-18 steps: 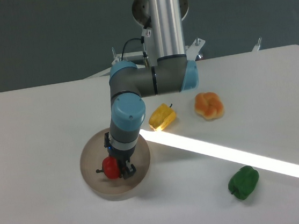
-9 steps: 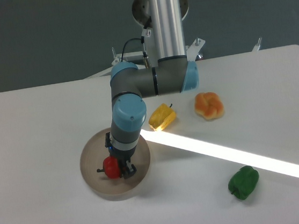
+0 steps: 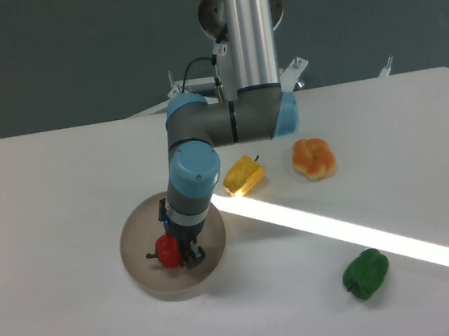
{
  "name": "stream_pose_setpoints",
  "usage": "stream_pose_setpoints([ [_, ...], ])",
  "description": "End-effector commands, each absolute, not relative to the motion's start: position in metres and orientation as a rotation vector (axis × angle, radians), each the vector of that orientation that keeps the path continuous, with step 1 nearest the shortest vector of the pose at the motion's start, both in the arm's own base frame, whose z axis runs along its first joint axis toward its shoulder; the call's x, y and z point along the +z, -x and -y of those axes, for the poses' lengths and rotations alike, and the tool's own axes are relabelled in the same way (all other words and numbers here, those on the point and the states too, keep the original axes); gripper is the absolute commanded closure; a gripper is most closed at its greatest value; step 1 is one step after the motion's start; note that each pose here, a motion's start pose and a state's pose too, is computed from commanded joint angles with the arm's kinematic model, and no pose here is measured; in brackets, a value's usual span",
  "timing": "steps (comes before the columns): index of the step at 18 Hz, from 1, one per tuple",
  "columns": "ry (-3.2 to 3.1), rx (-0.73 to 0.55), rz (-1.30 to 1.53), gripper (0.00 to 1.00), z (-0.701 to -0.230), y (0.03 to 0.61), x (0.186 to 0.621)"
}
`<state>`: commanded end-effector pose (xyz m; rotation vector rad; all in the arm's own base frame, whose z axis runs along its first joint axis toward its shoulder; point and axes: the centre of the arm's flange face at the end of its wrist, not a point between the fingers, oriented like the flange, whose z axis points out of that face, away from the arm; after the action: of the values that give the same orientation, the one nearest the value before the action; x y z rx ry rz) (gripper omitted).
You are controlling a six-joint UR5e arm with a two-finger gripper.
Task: Place the red pepper on the plate
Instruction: 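Lower the red pepper onto the plate and open the gripper, then lift the open gripper up and away from the plate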
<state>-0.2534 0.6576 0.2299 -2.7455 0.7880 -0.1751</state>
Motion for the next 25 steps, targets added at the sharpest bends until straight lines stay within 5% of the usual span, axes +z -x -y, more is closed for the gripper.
stream_pose_setpoints([
  [13,2.745,-0.095,-0.734,0.00,-0.644,0.303,0.267],
  [25,2.882,0.196,-0.898,0.00,-0.607,0.458,0.331],
])
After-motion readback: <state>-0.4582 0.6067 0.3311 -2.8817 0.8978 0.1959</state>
